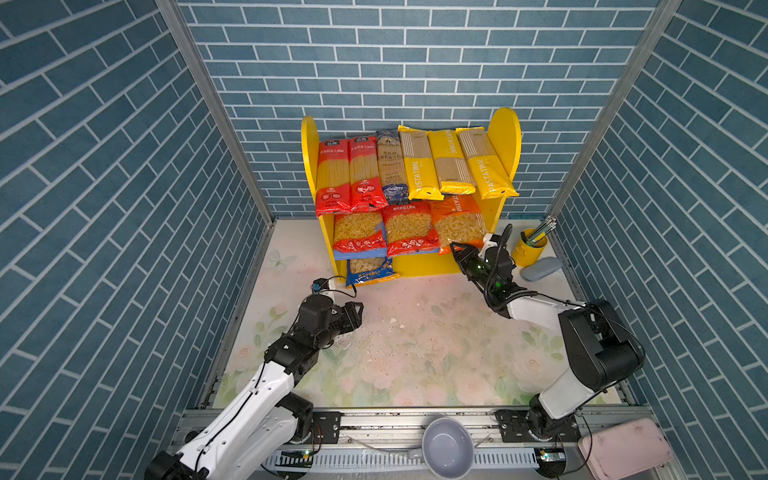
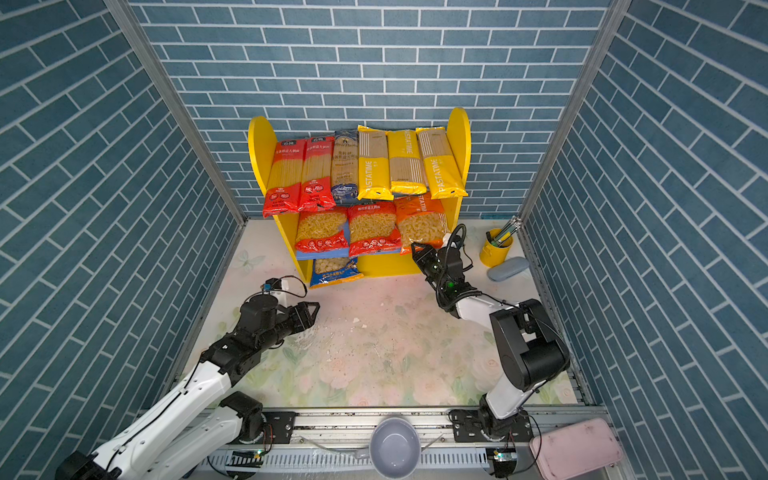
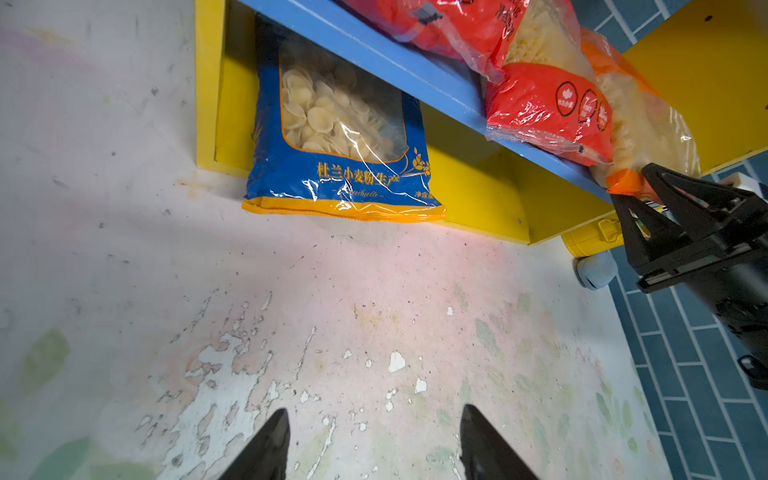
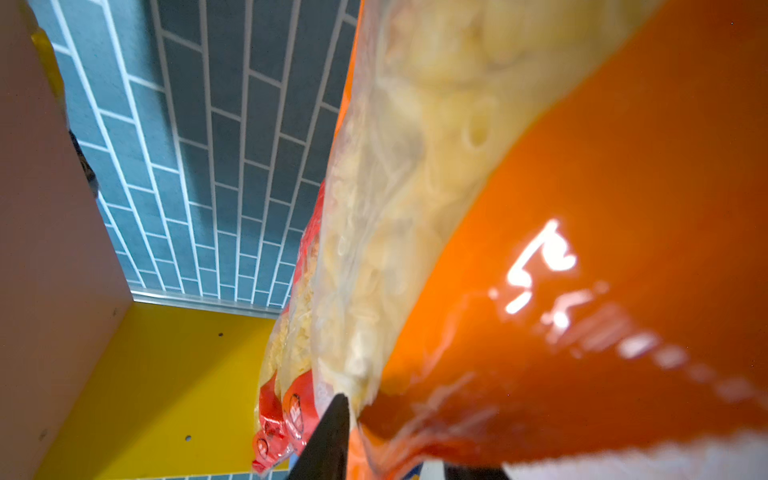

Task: Place and organize the pasta boxes and bags onto the shelf
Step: 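Open the right gripper and draw it back from the shelf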

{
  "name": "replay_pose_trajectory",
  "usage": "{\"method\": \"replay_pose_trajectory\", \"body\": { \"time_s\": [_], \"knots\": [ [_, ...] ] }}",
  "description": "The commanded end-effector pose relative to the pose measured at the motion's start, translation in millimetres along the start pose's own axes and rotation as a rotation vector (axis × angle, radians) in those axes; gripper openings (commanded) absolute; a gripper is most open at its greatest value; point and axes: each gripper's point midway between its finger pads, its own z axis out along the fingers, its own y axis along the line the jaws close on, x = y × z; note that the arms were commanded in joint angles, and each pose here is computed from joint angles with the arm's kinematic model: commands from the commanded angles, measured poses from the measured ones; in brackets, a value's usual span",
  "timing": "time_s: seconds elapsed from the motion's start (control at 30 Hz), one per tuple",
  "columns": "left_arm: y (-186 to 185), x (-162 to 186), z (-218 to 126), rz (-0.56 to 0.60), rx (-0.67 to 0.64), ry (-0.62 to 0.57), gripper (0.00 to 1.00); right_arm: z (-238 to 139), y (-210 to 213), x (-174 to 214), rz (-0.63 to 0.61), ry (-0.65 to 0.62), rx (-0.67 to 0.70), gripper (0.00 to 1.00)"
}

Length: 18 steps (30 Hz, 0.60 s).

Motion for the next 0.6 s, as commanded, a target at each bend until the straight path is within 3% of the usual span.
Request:
{"method": "replay_pose_trajectory", "body": {
  "time_s": [0.0, 0.17, 0.27, 0.37, 0.57],
  "knots": [
    [1, -15, -12, 0.089, -0.063, -0.025, 0.68, -22, 12, 9, -0.068, 0.069, -0.001, 0.44],
    [6, -28, -28, 0.155, -0.139, -0.042, 0.73, -72, -13, 38, -0.231, 0.242, 0.158, 0.44],
    [18, -38, -41, 0.192, -0.228, -0.066, 0.81, -113, -39, 41, -0.382, 0.273, 0.291, 0.44],
    [34, -48, -55, 0.241, -0.330, -0.125, 0.99, -153, -55, 17, -0.546, 0.164, 0.418, 0.47],
    [63, -72, -76, 0.351, -0.539, -0.257, 1.00, -190, -56, -51, -0.767, -0.178, 0.558, 0.60]
  ]
}}
